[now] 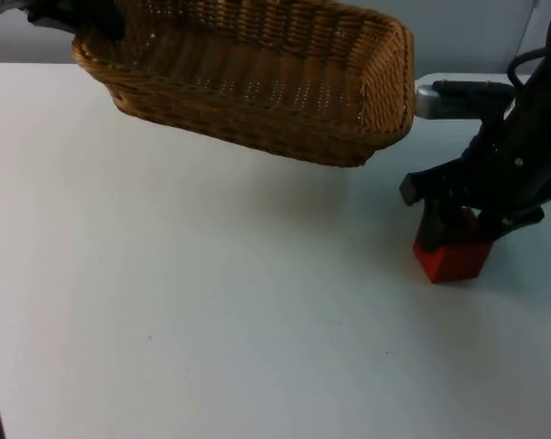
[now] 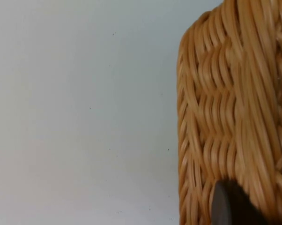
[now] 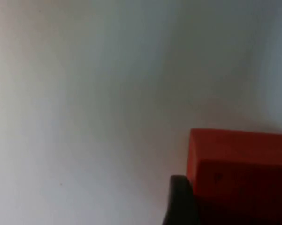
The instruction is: Pick up the basket with the left hand and place the cube into the basket with the right hand.
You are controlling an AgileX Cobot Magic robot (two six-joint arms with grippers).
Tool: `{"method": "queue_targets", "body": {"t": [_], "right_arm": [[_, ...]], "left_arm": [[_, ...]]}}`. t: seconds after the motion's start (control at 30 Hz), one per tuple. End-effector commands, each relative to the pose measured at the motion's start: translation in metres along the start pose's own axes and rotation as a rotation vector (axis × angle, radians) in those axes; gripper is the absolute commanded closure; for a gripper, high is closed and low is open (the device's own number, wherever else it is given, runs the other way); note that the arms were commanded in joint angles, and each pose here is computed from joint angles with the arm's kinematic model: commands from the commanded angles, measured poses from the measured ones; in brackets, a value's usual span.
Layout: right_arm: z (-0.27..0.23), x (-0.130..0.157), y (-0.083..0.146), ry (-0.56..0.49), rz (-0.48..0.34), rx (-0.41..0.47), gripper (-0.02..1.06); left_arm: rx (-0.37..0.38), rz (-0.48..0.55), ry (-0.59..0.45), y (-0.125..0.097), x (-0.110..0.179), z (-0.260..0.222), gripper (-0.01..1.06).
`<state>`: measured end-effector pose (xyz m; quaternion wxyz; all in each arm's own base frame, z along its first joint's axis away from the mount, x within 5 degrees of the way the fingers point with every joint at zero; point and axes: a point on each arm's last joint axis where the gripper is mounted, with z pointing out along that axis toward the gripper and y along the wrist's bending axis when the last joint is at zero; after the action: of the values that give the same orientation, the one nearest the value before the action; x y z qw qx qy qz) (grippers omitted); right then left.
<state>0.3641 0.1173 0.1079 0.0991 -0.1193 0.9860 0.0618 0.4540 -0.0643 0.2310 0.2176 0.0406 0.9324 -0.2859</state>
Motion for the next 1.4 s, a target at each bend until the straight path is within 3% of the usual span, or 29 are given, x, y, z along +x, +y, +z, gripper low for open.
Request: {"method": "queue_targets", "body": {"t": [0.0,0.3,0.47,0.57,0.77,0.87,0.93,1.07,1.1,1.2,1.37], "right_arm": [[-0.007,-0.004,0.000,-0.035,-0.015,0.040,1.04],[-0.064,-0.015,-0.012,-0.206,-0.008,0.217,1.04],[-0.104,-0.018,-0.017,-0.311,0.027,0.306,1.04],[-0.150,-0.027,-0.021,-0.426,0.076,0.393,1.04],[-0.204,-0.042,-0.017,-0.586,0.097,0.397,1.04],[-0.234,-0.053,0.002,-0.686,0.046,0.269,1.04],[-0.238,-0.055,0.010,-0.692,0.004,0.223,1.04],[-0.229,-0.057,0.039,-0.657,-0.105,0.005,1.04],[-0.229,-0.057,0.039,-0.657,-0.105,0.005,1.04],[-0.207,-0.062,0.049,-0.597,-0.102,-0.105,1.04],[-0.172,-0.067,0.052,-0.497,-0.073,-0.158,1.04]], "left_arm": [[0.088,-0.041,0.014,-0.017,0.002,0.000,1.05],[0.088,-0.041,0.014,-0.017,0.002,0.000,1.05],[0.088,-0.041,0.014,-0.017,0.002,0.000,1.05],[0.088,-0.041,0.014,-0.017,0.002,0.000,1.05],[0.088,-0.041,0.014,-0.017,0.002,0.000,1.05],[0.091,-0.043,0.012,-0.017,0.001,0.000,1.05],[0.091,-0.043,0.012,-0.017,0.001,0.000,1.05],[0.094,-0.046,0.011,-0.017,0.001,0.000,1.05],[0.094,-0.046,0.011,-0.017,0.001,0.000,1.05],[0.097,-0.048,0.010,-0.018,0.001,0.000,1.05],[0.099,-0.048,0.014,-0.018,0.002,0.000,1.05]]}}
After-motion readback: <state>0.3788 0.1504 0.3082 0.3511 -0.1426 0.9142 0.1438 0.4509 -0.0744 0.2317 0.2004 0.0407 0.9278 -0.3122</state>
